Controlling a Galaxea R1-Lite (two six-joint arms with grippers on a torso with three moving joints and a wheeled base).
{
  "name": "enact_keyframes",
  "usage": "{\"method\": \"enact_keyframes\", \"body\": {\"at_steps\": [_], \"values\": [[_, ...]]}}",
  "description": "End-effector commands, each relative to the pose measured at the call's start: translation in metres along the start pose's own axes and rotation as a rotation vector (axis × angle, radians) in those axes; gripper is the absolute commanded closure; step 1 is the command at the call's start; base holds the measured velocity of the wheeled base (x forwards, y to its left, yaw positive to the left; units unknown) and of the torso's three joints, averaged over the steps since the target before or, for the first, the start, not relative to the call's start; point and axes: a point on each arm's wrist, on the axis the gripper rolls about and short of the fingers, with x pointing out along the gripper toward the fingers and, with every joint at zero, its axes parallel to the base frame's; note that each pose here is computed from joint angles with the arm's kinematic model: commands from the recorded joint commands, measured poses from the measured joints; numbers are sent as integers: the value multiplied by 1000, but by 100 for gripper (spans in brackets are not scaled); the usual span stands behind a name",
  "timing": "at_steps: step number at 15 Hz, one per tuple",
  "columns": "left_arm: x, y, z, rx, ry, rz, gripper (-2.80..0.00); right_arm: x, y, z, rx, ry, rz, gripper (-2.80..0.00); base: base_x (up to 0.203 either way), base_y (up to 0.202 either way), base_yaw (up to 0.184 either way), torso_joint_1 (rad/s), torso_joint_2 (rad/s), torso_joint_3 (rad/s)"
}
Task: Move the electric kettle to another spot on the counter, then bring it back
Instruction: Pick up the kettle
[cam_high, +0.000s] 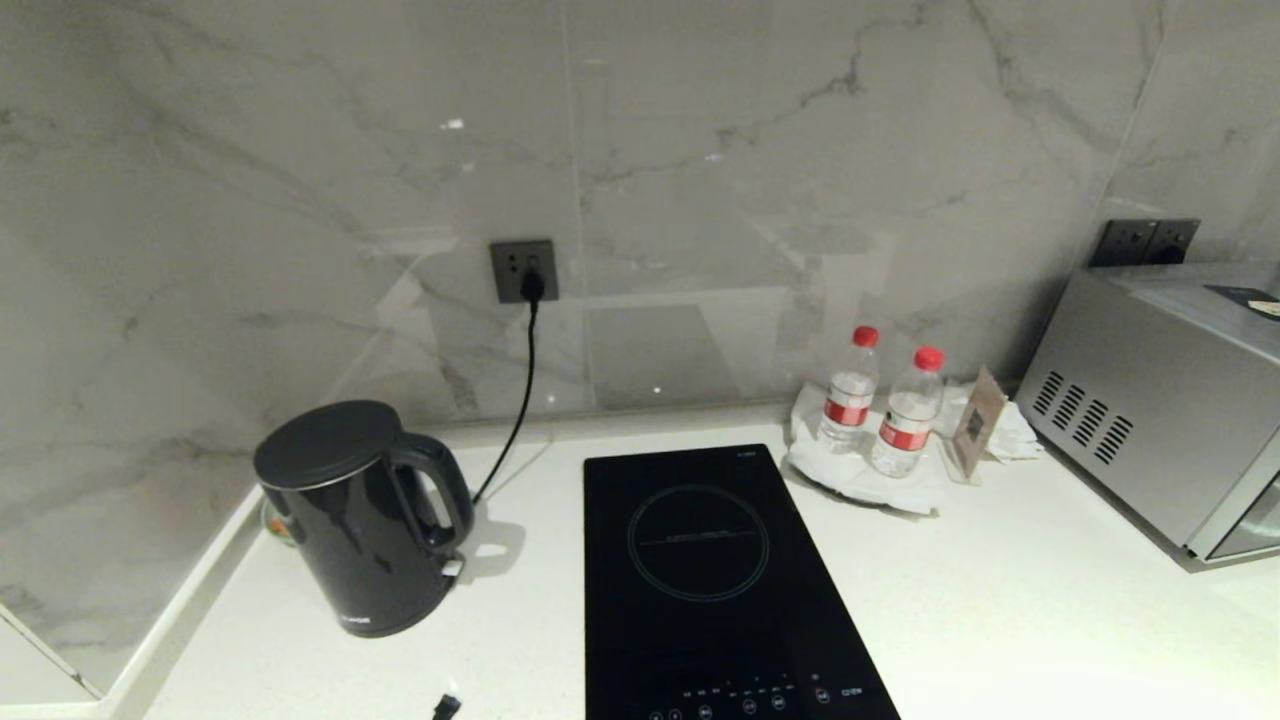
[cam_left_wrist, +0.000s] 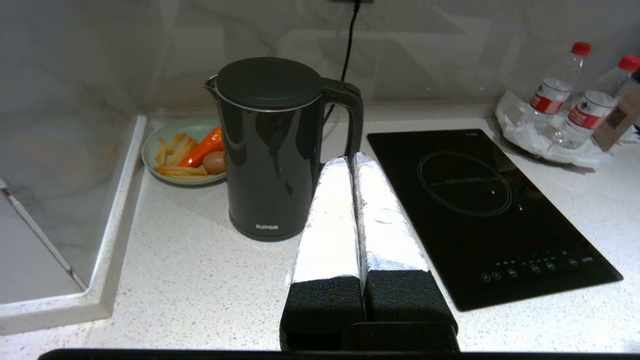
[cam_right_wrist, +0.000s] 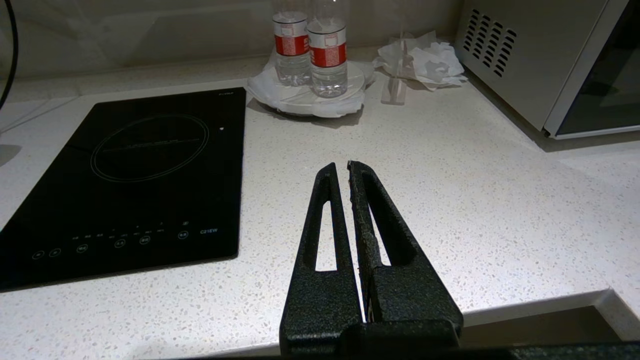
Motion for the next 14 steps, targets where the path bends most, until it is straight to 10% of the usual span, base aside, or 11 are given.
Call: {"method": "enact_keyframes", "body": {"at_steps": [1,7,11,14], "values": [[-5,-1,5,5,-34,60,0,0,0,0,0,0,0,0,0,0,0,0,0,0],[-18,-6,17,65,-45,309,0,0,0,0,0,0,0,0,0,0,0,0,0,0],[-40,-10,-30,170,-104,145,0,0,0,0,0,0,0,0,0,0,0,0,0,0],[-35,-8,-50,129,-78,115,0,0,0,0,0,0,0,0,0,0,0,0,0,0]]}}
